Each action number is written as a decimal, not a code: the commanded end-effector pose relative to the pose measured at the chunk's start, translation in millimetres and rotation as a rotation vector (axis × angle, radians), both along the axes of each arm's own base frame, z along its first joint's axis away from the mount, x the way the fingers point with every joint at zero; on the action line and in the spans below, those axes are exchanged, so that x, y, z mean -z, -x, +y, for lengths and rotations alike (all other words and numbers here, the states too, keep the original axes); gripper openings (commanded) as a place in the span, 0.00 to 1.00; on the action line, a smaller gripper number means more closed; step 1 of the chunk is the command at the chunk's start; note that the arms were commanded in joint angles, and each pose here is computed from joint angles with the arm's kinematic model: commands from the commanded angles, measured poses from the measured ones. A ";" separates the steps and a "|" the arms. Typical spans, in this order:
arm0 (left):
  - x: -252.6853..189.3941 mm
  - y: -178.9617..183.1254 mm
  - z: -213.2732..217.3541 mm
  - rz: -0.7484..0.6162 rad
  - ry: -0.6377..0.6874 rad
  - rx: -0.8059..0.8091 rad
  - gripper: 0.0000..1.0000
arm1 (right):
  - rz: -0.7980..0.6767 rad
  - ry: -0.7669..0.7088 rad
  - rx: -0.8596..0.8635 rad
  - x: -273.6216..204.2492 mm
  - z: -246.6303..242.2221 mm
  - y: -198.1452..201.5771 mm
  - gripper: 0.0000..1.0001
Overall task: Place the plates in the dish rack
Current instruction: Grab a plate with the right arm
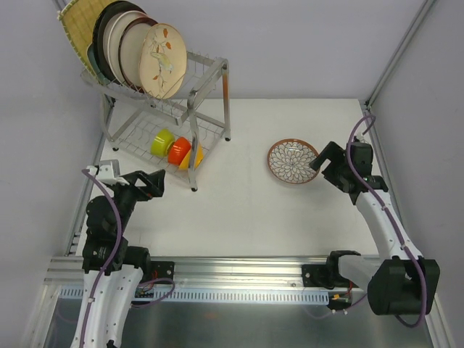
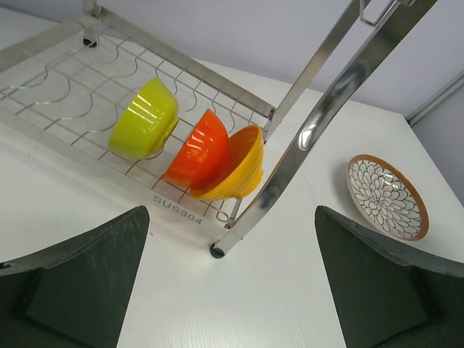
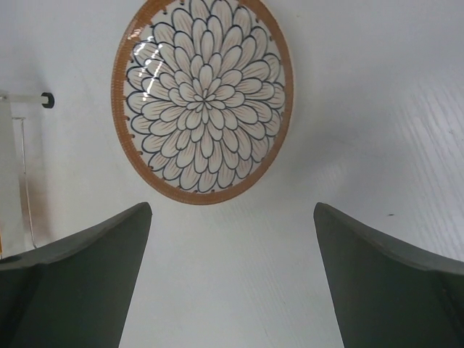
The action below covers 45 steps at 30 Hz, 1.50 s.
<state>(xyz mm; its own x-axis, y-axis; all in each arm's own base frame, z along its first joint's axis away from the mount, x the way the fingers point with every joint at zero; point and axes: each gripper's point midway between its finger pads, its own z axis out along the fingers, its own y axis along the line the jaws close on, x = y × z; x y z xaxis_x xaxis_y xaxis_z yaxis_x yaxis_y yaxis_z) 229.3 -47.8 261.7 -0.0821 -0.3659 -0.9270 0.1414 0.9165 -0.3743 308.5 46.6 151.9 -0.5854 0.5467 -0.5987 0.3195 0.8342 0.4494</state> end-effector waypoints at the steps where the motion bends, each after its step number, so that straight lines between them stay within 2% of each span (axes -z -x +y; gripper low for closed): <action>1: 16.8 2.8 4.5 0.041 0.077 -0.044 0.99 | -0.022 -0.083 0.062 11.7 -6.1 -8.4 1.00; 6: 21.6 3.0 3.0 0.055 0.105 -0.044 0.99 | -0.022 -0.142 0.091 31.4 -15.9 -16.0 0.97; 8: 21.1 3.2 5.4 0.052 0.097 -0.056 0.99 | -0.071 -0.202 0.038 35.0 -6.6 -22.7 0.89; 10: 20.4 4.0 6.0 0.046 0.088 -0.057 0.99 | -0.109 -0.234 0.029 36.8 -4.8 -30.3 0.87; 21: 22.4 3.6 4.8 0.054 0.089 -0.052 0.99 | -0.078 -0.293 0.009 72.8 1.8 -48.9 0.85; 33: 25.2 2.6 -1.4 0.071 0.080 -0.015 0.99 | -0.012 -0.442 0.021 109.9 16.8 -66.6 0.79; 36: 24.3 2.9 -6.1 0.072 0.072 0.014 0.99 | 0.000 -0.461 0.030 117.0 17.8 -70.2 0.74; 38: 23.5 3.6 -11.8 0.072 0.064 0.050 0.99 | -0.004 -0.476 0.033 118.1 18.7 -73.9 0.67; 42: 25.9 2.7 -21.1 0.094 0.079 0.096 0.99 | -0.006 -0.504 0.017 120.8 22.8 -78.5 0.49; 44: 26.9 3.0 -29.3 0.115 0.104 0.136 0.99 | -0.004 -0.513 0.005 120.6 24.7 -81.1 0.43; 45: 26.4 3.6 -33.0 0.122 0.116 0.155 0.99 | -0.006 -0.512 0.004 120.3 24.6 -82.1 0.37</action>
